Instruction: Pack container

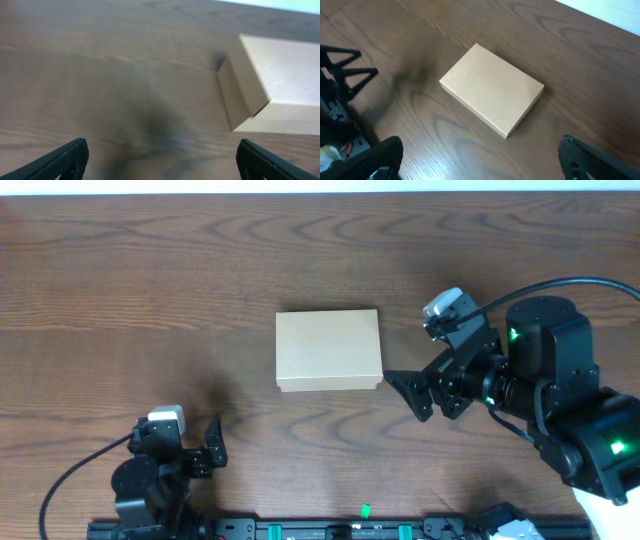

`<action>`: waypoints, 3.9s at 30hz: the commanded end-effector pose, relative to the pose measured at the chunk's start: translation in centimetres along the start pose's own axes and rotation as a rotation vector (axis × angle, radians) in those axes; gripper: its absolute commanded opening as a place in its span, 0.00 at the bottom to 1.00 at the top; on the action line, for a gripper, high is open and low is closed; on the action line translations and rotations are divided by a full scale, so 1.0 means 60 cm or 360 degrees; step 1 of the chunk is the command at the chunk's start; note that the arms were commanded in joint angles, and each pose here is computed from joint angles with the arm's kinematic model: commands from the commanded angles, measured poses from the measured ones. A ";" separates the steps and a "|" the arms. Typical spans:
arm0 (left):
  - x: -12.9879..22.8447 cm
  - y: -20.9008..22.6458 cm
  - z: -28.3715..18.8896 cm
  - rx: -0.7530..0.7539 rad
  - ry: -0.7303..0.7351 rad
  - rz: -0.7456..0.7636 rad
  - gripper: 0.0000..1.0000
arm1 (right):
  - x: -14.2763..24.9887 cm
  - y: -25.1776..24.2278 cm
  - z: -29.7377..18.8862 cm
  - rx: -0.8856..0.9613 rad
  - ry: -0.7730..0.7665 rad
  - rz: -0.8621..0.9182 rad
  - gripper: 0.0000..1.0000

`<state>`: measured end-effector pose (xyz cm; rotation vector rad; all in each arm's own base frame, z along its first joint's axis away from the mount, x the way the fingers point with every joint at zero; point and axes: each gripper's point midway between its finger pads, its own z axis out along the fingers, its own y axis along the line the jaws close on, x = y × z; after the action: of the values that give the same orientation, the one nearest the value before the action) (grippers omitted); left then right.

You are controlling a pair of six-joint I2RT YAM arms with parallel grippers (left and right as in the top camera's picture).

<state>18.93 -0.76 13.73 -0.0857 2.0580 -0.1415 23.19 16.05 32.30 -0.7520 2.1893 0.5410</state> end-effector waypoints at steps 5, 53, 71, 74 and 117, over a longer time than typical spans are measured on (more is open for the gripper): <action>0.024 0.016 0.013 -0.0069 0.0026 -0.0060 0.95 | -0.006 0.004 -0.004 -0.0005 -0.0017 -0.0002 0.99; 0.093 -0.032 0.052 0.0155 0.0180 0.0088 0.95 | -0.006 0.004 -0.004 -0.0005 -0.0017 -0.0002 0.99; 0.093 -0.032 0.052 0.0155 0.0180 0.0088 0.95 | 0.110 0.015 -0.097 0.0235 -0.0293 -0.0145 0.99; 0.093 -0.032 0.052 0.0155 0.0180 0.0088 0.95 | 0.150 0.017 -0.064 0.0193 -0.0389 -0.0111 0.99; 0.093 -0.032 0.052 0.0155 0.0180 0.0088 0.95 | 0.332 0.018 0.143 -0.0001 -0.0506 -0.0220 0.99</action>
<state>19.11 -3.61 7.87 0.0483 2.1568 -0.2180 16.15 14.75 11.81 -0.7558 1.8354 0.5308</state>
